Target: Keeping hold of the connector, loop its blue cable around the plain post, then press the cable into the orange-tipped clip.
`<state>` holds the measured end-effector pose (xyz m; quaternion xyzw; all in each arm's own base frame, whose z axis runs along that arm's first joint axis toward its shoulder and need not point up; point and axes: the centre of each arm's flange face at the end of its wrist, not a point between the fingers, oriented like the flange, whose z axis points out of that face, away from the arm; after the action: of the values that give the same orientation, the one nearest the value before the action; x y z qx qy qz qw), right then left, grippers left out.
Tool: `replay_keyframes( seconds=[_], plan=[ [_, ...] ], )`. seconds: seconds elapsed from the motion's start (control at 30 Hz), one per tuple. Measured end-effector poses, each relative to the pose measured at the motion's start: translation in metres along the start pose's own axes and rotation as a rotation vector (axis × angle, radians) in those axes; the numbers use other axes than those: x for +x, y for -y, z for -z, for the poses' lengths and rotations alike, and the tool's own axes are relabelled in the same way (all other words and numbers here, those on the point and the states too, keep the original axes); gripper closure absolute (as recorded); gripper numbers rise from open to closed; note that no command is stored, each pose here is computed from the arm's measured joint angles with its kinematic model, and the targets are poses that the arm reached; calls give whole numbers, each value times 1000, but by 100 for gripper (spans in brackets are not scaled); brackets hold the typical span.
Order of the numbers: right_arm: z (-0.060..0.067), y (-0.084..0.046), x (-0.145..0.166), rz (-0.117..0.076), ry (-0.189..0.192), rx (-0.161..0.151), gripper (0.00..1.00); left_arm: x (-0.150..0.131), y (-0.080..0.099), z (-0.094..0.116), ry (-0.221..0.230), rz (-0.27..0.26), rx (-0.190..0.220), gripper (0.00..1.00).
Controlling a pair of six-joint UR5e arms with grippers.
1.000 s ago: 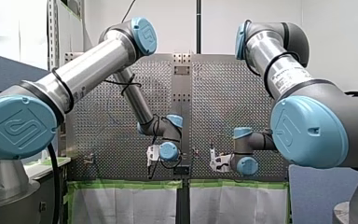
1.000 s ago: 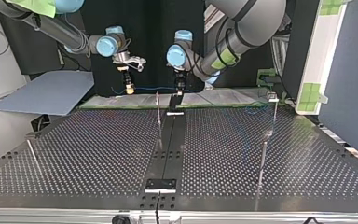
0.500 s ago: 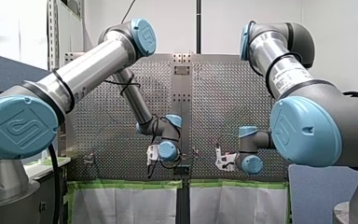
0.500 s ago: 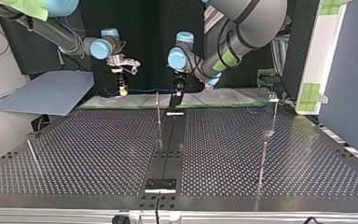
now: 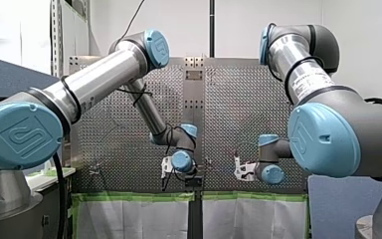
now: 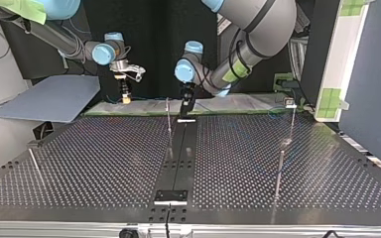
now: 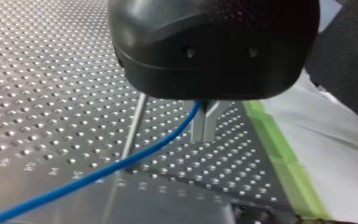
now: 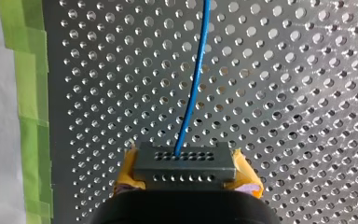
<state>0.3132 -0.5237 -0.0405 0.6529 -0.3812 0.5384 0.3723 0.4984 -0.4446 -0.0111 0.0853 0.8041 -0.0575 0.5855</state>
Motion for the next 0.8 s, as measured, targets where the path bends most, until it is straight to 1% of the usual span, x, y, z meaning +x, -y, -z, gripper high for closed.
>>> replay_keyframes(
  seconds=[0.13,0.43,0.67,0.8],
  plan=[
    [-5,-4,3,2,4,-4,100,-10,2,-9,15,12,0,100],
    [-12,-11,7,2,6,-14,100,-20,-3,-21,28,26,5,100],
    [-19,-15,13,4,-3,-19,100,-34,-4,-30,39,39,5,100],
    [-25,-17,17,10,-4,-19,100,-42,-5,-35,41,43,-2,100]
  ],
)
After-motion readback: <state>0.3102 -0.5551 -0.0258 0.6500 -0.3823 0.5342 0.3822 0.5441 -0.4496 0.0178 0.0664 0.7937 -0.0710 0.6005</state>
